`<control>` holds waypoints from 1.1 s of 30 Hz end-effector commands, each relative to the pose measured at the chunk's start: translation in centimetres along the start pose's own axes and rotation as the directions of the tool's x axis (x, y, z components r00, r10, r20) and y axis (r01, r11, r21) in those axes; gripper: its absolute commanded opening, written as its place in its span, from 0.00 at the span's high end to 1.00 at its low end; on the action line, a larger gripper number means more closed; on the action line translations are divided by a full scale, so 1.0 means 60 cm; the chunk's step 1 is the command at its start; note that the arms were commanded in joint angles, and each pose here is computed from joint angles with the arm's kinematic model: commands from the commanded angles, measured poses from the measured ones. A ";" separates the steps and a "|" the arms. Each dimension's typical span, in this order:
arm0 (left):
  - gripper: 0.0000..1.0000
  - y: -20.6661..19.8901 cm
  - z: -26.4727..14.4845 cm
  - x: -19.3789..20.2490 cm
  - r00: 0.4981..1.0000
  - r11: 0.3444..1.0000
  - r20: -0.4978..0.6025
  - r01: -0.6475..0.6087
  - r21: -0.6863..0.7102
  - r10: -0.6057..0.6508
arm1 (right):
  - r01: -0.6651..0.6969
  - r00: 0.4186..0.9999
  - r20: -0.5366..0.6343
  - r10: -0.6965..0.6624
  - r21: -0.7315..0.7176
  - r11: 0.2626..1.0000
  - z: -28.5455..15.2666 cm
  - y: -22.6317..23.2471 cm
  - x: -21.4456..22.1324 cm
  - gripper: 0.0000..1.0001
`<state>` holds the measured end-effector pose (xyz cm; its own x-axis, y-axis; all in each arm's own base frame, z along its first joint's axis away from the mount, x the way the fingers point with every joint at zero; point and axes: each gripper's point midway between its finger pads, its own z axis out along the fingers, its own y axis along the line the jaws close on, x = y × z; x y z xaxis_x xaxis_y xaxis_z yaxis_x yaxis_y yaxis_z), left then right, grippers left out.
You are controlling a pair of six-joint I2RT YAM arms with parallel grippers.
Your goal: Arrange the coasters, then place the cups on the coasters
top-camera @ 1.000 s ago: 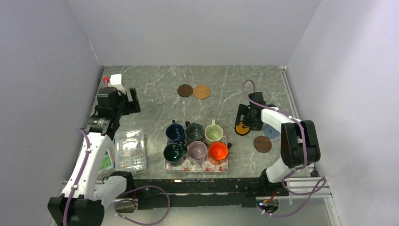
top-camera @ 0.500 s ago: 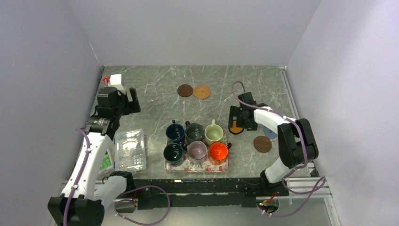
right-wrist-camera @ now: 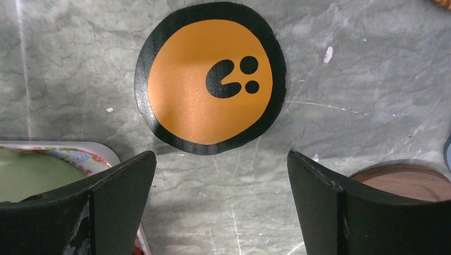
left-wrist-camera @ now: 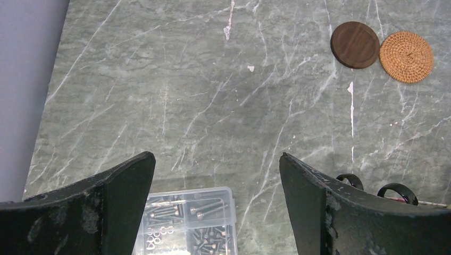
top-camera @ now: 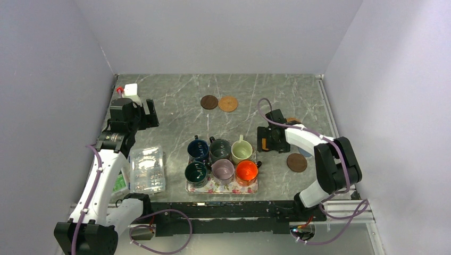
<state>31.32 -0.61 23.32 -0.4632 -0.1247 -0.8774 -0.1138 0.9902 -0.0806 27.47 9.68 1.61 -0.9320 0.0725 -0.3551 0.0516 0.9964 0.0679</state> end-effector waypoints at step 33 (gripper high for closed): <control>0.06 0.004 0.001 -0.012 0.999 1.000 0.033 0.020 -0.011 -0.019 | 0.079 0.997 -0.013 -0.079 0.014 0.997 0.072 0.027 -0.079 0.10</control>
<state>31.32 -0.57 23.32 -0.4630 -0.1250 -0.8775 -0.1152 0.9901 -0.0803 32.96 10.73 1.20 -0.9290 0.0092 -0.3700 0.0023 0.9998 0.0189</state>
